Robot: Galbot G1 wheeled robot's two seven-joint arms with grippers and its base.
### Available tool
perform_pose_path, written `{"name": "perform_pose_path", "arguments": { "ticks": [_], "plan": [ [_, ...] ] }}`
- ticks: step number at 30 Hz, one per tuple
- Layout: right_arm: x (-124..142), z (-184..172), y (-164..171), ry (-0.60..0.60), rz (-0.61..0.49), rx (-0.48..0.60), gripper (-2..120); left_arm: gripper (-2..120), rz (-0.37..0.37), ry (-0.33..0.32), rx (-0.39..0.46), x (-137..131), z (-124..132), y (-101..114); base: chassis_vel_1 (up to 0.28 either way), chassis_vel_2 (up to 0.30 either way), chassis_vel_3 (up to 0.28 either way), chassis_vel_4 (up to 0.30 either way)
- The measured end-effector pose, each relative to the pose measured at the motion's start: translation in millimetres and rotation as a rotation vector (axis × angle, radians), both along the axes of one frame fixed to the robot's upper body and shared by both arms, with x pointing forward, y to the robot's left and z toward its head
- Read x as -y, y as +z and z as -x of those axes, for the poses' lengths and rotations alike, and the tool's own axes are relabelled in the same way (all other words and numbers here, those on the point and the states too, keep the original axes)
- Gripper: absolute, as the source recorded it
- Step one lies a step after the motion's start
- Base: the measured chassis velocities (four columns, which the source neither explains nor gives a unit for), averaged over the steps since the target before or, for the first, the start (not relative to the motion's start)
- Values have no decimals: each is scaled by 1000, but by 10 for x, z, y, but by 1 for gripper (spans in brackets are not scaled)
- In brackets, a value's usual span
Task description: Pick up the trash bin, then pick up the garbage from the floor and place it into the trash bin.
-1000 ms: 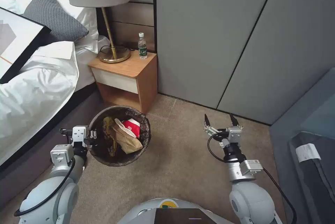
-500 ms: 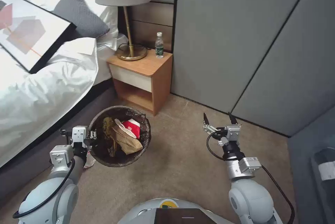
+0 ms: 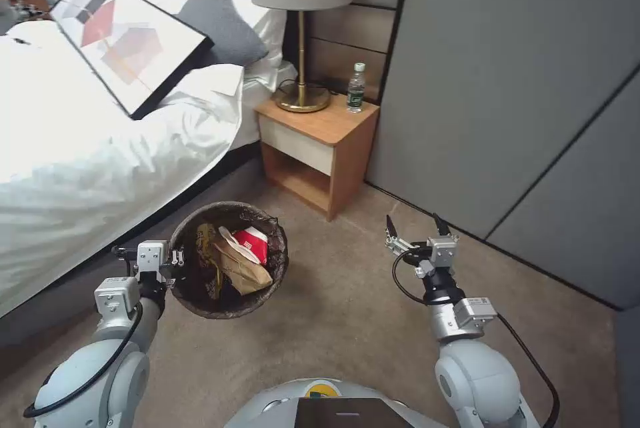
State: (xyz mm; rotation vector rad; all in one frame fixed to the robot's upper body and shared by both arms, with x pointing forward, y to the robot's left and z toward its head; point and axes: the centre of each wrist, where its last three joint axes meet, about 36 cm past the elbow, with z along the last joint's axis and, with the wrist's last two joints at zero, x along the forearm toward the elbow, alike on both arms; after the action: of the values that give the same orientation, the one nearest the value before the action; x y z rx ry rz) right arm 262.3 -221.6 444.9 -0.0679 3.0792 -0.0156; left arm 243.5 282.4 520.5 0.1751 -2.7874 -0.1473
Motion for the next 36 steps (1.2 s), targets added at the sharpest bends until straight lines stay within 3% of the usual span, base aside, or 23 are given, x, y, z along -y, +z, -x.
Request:
{"name": "perform_pose_path", "arguments": {
  "ticks": [36],
  "plan": [
    [20, -64, 20, -5, -5, -16, 100, 4, 3, 5, 2, 1, -3, -12, 86, 91, 95, 92]
  ]
}}
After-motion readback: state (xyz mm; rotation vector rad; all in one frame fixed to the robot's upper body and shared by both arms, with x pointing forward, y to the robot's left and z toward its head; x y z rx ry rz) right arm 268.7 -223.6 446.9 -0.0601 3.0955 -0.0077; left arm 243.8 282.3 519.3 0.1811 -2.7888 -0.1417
